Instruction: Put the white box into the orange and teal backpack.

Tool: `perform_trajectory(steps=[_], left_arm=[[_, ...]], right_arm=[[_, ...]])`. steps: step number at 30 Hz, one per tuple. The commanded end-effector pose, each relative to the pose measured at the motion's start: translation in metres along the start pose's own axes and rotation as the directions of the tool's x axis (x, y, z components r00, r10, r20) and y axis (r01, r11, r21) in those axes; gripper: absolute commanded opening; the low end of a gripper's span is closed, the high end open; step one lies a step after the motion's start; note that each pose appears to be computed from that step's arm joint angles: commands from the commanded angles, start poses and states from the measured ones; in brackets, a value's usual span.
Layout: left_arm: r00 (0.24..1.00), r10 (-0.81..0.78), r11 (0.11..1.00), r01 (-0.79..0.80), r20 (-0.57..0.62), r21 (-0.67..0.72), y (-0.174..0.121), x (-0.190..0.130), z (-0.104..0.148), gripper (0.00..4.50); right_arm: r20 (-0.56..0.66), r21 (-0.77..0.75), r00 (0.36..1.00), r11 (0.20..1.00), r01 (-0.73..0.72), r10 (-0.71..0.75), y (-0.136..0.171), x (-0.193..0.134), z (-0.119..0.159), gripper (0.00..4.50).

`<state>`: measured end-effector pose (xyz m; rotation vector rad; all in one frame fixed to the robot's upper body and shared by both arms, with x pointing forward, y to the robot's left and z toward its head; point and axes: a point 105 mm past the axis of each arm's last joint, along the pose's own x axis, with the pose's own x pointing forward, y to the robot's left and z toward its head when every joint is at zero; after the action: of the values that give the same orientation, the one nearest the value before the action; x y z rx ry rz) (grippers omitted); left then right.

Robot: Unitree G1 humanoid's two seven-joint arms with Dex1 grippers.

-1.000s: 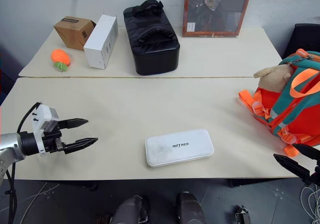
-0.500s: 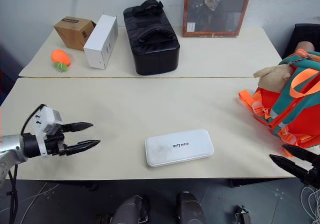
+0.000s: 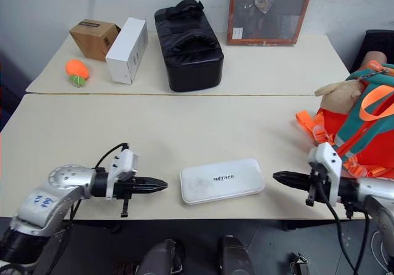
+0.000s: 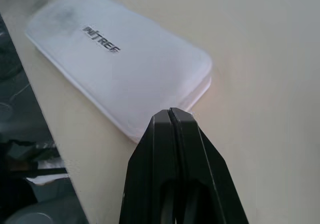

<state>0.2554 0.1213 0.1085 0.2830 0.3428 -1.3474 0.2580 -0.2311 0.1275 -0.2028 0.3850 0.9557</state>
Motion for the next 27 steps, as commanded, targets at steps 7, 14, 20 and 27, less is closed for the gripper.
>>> perform_trajectory(steps=[7,14,20,27], left_arm=[[0.999,-0.05,0.998,0.05,-0.004,0.03,0.008,0.033,-0.001,0.01],[0.999,0.025,0.999,-0.026,0.024,0.041,0.029,0.035,0.002,0.01],[0.994,0.094,0.996,-0.094,0.064,0.0,0.041,0.026,0.006,0.01],[0.984,0.143,0.99,-0.143,-0.101,0.008,0.044,-0.019,-0.026,0.19]], right_arm=[[-0.073,-0.08,0.997,0.997,-0.015,0.009,-0.013,0.021,-0.011,0.0],[-0.051,-0.068,0.995,0.993,-0.092,0.089,0.01,0.029,-0.009,0.0],[-0.063,-0.077,0.996,0.995,-0.067,0.063,0.008,0.029,-0.012,0.0],[-0.065,-0.092,0.997,0.995,-0.044,0.038,0.0,0.027,-0.011,0.0]])
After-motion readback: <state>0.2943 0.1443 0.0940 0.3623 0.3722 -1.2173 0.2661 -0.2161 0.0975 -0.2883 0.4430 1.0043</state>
